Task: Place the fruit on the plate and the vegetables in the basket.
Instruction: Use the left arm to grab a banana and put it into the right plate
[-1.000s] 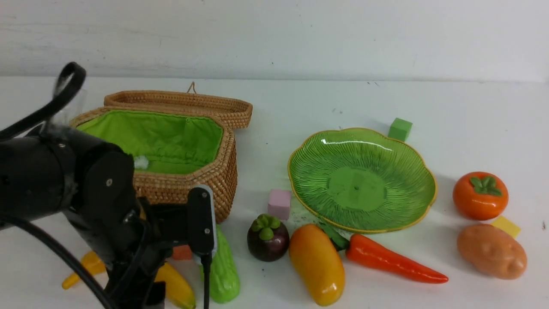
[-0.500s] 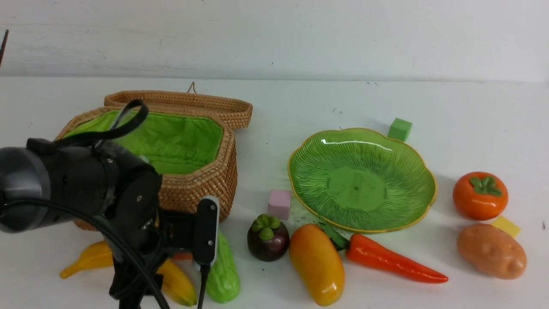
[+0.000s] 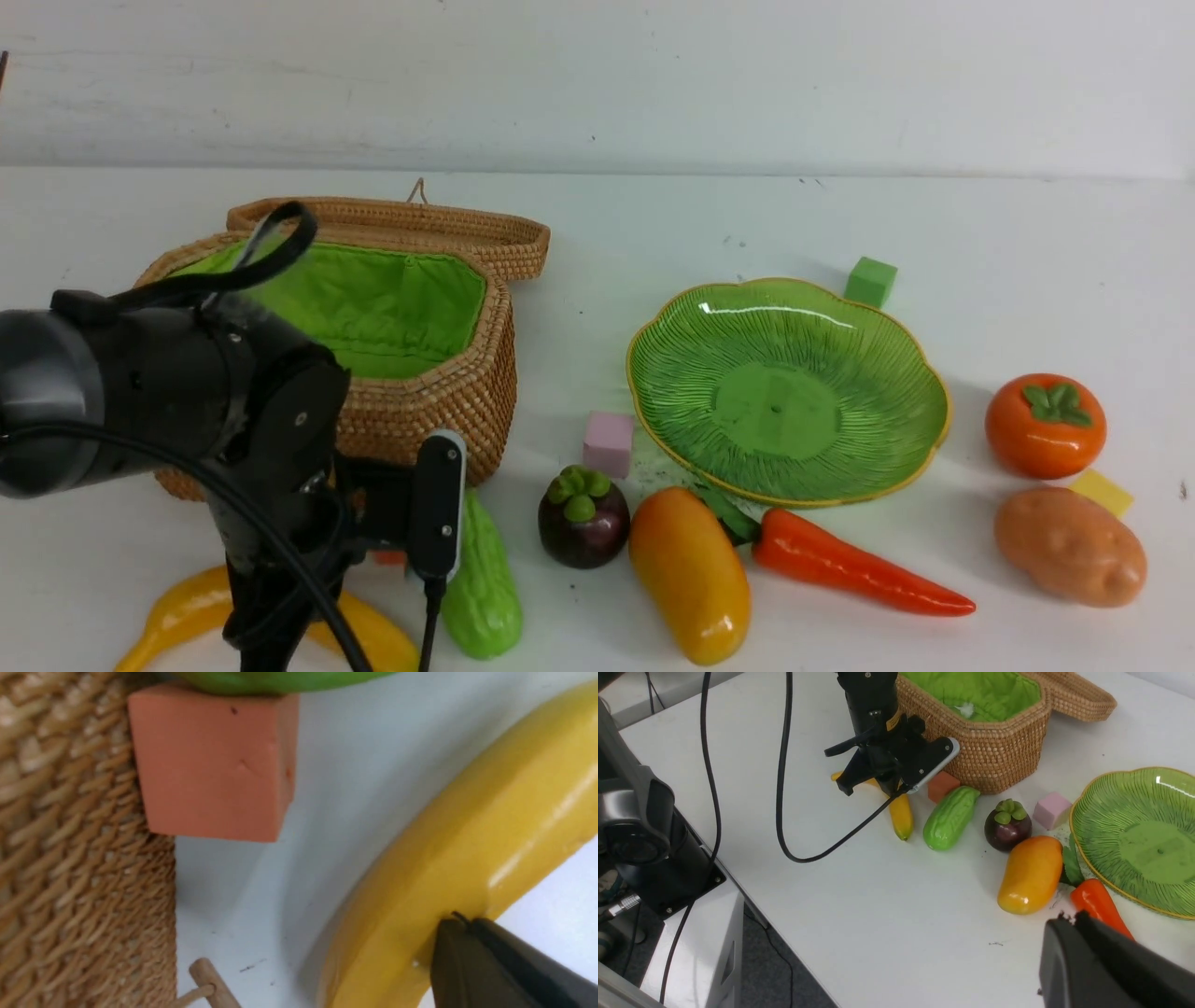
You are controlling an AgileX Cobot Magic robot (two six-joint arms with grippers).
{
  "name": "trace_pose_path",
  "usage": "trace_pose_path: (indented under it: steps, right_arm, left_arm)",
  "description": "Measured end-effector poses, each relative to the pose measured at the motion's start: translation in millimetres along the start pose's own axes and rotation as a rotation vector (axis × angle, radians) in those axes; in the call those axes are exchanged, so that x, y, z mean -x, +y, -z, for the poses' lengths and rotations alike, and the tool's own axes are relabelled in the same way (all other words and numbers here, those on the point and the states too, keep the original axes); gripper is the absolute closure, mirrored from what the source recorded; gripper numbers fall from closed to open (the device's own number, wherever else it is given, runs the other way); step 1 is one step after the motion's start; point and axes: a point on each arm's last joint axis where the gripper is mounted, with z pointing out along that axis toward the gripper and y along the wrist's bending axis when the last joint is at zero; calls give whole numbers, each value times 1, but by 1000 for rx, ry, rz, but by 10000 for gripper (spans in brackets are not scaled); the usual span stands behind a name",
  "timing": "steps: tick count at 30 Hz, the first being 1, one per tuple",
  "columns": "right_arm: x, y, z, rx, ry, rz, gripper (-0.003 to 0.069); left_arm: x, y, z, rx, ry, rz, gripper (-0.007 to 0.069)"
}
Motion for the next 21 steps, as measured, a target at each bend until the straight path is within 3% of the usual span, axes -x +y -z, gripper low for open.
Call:
trace_pose_path:
  steps: [5, 13, 17, 21]
  right_arm:
    - [0, 0, 0, 0, 0, 0, 634]
    - [0, 0, 0, -1, 0, 1, 625]
    - [0, 0, 0, -2, 1, 2, 623]
    - [0, 0, 0, -3, 1, 2, 620]
  left_arm:
    - [-2, -3, 4, -16, -1, 12, 555]
    - [-5, -11, 17, -17, -40, 49, 253]
    - [0, -6, 11, 10, -67, 50, 169]
    - [4, -2, -5, 18, -56, 27, 150]
